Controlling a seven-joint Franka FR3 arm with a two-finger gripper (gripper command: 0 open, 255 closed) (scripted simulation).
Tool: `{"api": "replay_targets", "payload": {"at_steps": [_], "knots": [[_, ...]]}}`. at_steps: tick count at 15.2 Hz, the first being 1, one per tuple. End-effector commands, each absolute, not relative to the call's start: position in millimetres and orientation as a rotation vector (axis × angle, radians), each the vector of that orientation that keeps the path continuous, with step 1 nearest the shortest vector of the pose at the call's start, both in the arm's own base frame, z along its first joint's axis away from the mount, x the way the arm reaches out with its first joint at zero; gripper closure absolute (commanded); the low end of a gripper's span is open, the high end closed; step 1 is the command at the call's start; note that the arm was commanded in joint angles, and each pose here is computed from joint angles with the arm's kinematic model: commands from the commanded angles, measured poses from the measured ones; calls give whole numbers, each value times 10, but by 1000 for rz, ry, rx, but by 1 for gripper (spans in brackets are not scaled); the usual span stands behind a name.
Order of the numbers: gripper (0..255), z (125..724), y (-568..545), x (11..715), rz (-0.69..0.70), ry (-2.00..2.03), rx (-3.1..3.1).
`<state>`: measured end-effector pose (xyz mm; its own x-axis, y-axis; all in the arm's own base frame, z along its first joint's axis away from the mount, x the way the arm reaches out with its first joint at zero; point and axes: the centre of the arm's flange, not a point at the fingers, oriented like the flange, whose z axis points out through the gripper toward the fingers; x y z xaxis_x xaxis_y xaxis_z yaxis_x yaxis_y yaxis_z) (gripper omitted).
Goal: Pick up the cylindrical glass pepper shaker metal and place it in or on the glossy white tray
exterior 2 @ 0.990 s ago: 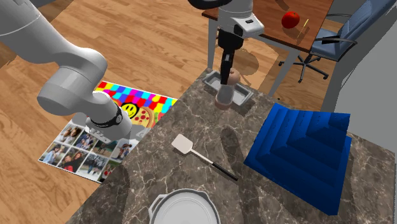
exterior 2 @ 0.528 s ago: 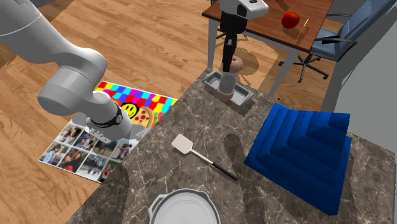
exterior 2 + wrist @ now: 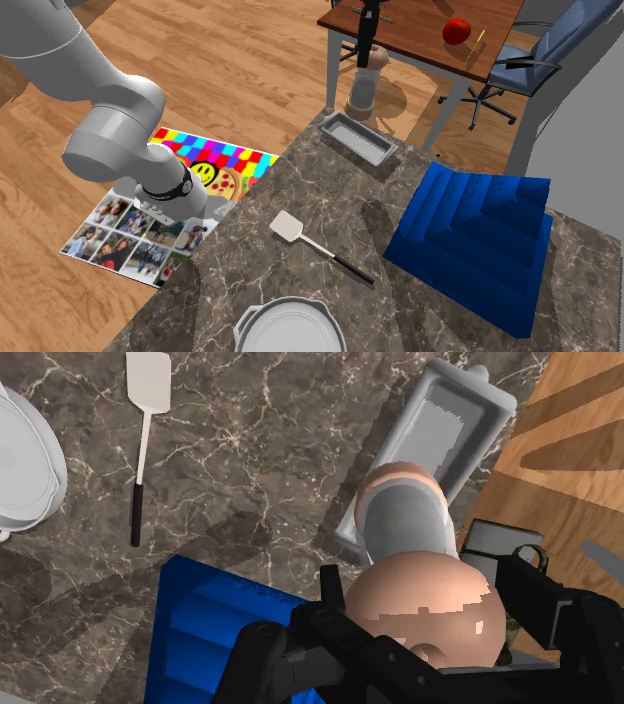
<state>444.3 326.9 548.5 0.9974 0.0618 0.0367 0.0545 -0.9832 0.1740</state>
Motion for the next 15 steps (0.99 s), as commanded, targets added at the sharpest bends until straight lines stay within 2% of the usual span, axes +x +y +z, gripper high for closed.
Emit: {"api": "replay_targets", "payload": {"at_steps": [1,15], "knots": [[255,5645,3621,4414,62,84,2966],[255,4906,3621,4414,62,84,2966]]}}
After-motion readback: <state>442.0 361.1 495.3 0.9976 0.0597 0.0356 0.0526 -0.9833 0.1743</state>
